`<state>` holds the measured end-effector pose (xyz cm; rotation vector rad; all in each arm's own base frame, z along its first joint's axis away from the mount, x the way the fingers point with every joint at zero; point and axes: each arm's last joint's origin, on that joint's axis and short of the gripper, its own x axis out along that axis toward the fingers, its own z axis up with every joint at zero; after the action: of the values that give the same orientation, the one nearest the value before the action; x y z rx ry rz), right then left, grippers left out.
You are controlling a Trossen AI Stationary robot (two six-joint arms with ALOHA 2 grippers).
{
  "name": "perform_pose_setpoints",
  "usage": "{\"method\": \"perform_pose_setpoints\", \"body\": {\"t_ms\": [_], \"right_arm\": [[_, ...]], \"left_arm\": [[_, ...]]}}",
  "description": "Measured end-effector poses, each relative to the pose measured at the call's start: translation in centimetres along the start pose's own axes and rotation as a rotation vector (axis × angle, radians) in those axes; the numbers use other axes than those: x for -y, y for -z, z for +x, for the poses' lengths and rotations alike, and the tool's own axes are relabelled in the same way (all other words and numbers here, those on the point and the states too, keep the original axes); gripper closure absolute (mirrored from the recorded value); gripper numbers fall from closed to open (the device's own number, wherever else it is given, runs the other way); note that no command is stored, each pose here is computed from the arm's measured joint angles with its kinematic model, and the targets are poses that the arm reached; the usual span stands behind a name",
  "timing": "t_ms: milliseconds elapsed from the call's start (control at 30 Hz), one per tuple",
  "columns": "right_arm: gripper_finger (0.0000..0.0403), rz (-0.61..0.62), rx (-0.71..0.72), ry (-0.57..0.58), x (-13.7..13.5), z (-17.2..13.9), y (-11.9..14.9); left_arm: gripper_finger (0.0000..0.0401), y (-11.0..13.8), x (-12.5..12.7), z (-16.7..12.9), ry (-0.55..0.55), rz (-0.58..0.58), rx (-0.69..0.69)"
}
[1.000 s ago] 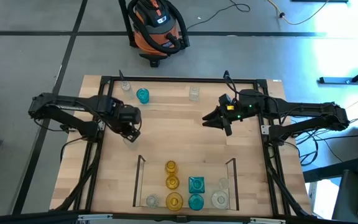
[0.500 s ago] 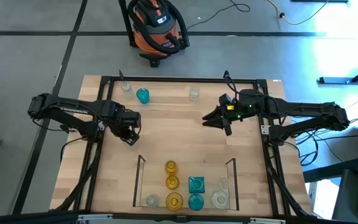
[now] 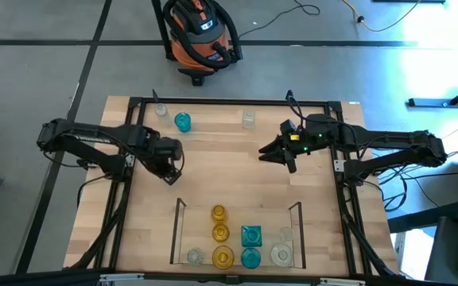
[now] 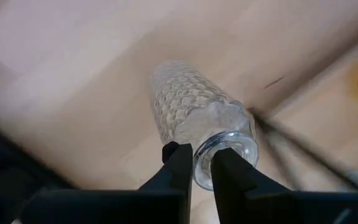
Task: Sort vases onto shelf
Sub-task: Put the transparent vase on the shelf aligned with the other transparent vase
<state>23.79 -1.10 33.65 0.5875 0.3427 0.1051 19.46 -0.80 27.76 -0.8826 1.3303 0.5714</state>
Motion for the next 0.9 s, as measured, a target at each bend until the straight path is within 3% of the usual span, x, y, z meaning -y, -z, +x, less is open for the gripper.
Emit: {"method": "perform_pose_setpoints", "body": {"t_ms": [167,333,500,600,900], "right_arm": [[0.0268,-0.003,0.007,0.011,0.0,0.0,0.0],[0.0268,-0.027,0.018,0.03,0.1,0.0,-0.1],[0.0268,-0.051,0.025,0.044,0.1,0.0,-0.1],[0.0268,-0.051,0.024,0.044,0.1,0.0,-0.1],[0.0268,-0.048,0.004,0.028,0.1,0.0,0.0]], "left_arm": [[0.0373,-0.4,1.8,-4.4,0.018,0.033,0.115],[0.0373,-1.4,6.1,-7.6,0.041,0.17,0.139],[0.0373,-2.0,12.0,-6.9,-0.058,0.4,-0.008],[0.0373,-1.9,14.8,-5.9,-0.008,0.473,-0.029],[0.0373,0.7,16.4,-4.7,-0.007,0.466,-0.121]]}}
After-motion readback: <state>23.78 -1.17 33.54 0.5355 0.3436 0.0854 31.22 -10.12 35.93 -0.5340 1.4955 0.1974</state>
